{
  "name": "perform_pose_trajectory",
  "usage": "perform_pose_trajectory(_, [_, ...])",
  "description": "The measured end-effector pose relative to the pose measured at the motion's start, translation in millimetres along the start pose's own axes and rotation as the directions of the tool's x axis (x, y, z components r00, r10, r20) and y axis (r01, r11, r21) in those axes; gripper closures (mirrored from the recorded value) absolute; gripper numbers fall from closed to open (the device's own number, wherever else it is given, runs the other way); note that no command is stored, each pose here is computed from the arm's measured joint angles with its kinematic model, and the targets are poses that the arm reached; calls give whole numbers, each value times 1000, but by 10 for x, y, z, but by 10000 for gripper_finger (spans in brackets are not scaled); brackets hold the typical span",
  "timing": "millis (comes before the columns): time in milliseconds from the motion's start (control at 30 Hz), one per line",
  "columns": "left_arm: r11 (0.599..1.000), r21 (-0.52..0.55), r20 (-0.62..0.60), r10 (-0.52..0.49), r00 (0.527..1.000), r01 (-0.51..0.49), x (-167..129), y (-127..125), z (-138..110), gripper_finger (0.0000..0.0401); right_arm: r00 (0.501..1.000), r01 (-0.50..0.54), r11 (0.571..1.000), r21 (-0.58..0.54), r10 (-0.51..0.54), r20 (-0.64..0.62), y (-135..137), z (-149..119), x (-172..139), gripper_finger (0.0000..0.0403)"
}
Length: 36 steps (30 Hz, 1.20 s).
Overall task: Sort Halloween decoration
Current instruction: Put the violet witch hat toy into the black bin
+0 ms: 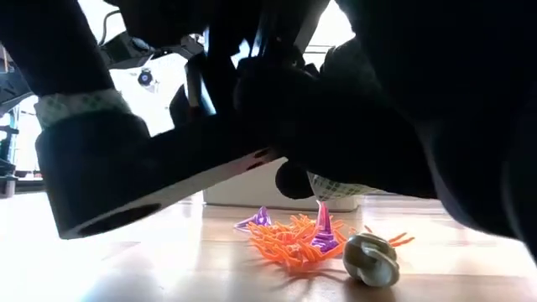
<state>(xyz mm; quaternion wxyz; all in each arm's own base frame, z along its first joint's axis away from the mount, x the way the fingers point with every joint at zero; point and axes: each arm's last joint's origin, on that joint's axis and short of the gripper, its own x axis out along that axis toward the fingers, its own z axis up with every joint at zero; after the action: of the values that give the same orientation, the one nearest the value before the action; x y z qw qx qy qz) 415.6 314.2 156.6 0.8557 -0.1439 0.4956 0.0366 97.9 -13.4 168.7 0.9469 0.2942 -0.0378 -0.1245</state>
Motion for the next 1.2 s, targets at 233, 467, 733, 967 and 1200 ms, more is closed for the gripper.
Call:
perform_pose_trajectory(233, [990, -101, 21, -93, 995, 95, 54, 123, -77, 222, 1000, 0, 1000, 0, 0, 0, 0, -1, 0, 277])
perform_pose_trajectory(467, [982, -159, 18, -98, 995, 99, 58, 154, -98, 222, 1000, 0, 1000, 0, 0, 0, 0, 0, 0, 277])
perform_pose_trajectory(733, [972, -205, -17, -123, 992, 117, 108, 4, -80, 222, 1000, 0, 1000, 0, 0, 0, 0, 0, 0, 277])
perform_pose_trajectory(967, [969, -217, -8, -123, 992, 119, -114, -207, 37, 222, 1000, 0, 1000, 0, 0, 0, -1, -1, 0, 277])
perform_pose_trajectory(1200, [971, -229, -127, -105, 986, 74, -561, -407, -7, 222, 1000, 0, 1000, 0, 0, 0, 0, -1, 0, 277])
